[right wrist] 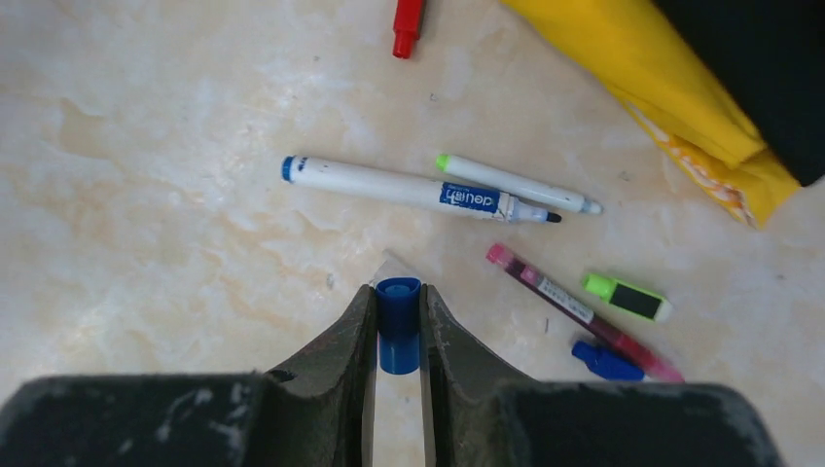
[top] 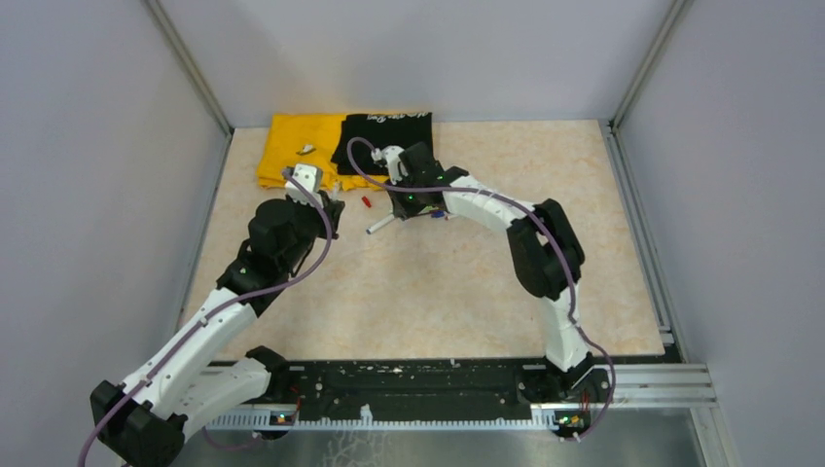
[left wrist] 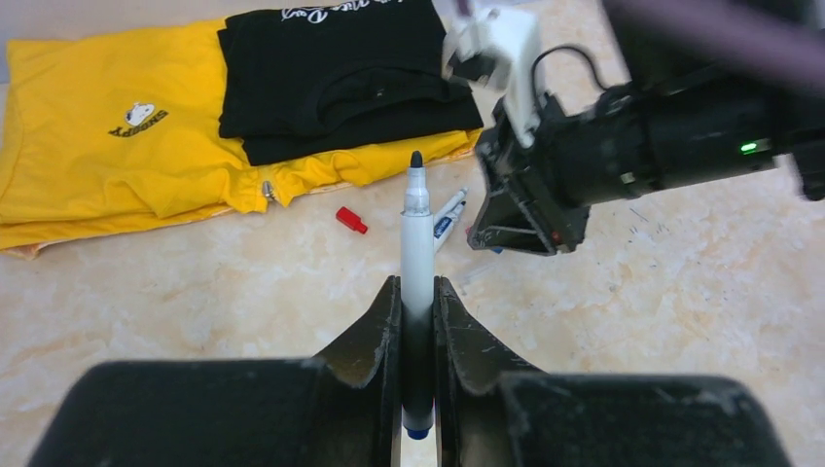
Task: Insert the pens into the pen caps
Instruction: Pick up the pen cap from the center of the board, then place the pen cap at the center of the board.
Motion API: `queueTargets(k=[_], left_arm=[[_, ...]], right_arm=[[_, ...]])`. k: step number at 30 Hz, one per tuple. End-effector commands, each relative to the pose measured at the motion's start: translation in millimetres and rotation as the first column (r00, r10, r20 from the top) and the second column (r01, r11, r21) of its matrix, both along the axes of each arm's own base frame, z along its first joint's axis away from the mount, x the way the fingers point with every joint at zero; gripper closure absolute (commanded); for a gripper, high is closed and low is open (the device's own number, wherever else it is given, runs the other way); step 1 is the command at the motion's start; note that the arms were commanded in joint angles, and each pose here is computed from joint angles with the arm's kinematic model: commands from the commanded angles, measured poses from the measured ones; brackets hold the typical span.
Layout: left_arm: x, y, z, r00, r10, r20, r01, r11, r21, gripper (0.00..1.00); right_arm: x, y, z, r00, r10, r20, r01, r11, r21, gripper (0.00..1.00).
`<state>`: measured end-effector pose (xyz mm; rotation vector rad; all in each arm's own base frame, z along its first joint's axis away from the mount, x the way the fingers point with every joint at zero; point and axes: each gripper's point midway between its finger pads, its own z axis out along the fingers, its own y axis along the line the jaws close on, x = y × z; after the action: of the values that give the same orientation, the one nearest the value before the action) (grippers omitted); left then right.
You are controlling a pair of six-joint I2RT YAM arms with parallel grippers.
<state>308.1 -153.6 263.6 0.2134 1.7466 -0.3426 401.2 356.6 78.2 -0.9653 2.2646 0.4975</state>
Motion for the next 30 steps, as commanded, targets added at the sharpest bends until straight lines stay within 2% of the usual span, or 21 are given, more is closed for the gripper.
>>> queueTargets(k=[1, 6, 9, 11, 17, 23, 25, 27, 29, 30], left_arm=[[-2, -14, 16, 0.996, -0.076, 0.054, 0.079, 0.995, -0.059, 1.00], [-12, -41, 18, 0.969, -0.240, 0.050, 0.243, 0.968, -0.062, 1.00], [-14, -52, 17, 0.958, -0.286, 0.025, 0.287, 0.953, -0.094, 1.00], [-16, -60, 16, 0.945, -0.326, 0.009, 0.325, 0.940, -0.106, 1.00], [-26, -80, 38, 0.904, -0.424, 0.050, 0.426, 0.889, -0.170, 1.00], [-41, -105, 46, 0.851, -0.522, 0.063, 0.522, 0.827, -0.209, 1.00], [-45, -112, 45, 0.831, -0.553, 0.062, 0.552, 0.806, -0.214, 1.00], [-49, -117, 44, 0.813, -0.578, 0.064, 0.577, 0.788, -0.213, 1.00], [-46, -115, 44, 0.824, -0.564, 0.064, 0.563, 0.800, -0.206, 1.00], [-42, -112, 43, 0.838, -0.542, 0.064, 0.543, 0.816, -0.197, 1.00]], right_arm=[[4, 6, 114, 0.979, -0.091, 0.185, 0.039, 0.963, 0.267, 1.00], [-18, -15, 154, 0.954, -0.212, 0.213, 0.107, 0.901, 0.420, 1.00], [-30, -31, 190, 0.927, -0.304, 0.218, 0.145, 0.829, 0.540, 1.00], [-40, -41, 208, 0.911, -0.365, 0.191, 0.174, 0.761, 0.625, 1.00], [-72, -70, 262, 0.873, -0.470, 0.126, 0.141, 0.492, 0.859, 1.00], [-97, -93, 291, 0.865, -0.500, 0.047, 0.113, 0.285, 0.952, 1.00], [-103, -97, 296, 0.868, -0.496, 0.037, 0.101, 0.248, 0.963, 1.00], [-108, -97, 297, 0.875, -0.482, 0.040, 0.089, 0.242, 0.966, 1.00], [-107, -98, 290, 0.870, -0.489, 0.061, 0.095, 0.288, 0.953, 1.00], [-106, -97, 283, 0.866, -0.494, 0.075, 0.110, 0.334, 0.936, 1.00]])
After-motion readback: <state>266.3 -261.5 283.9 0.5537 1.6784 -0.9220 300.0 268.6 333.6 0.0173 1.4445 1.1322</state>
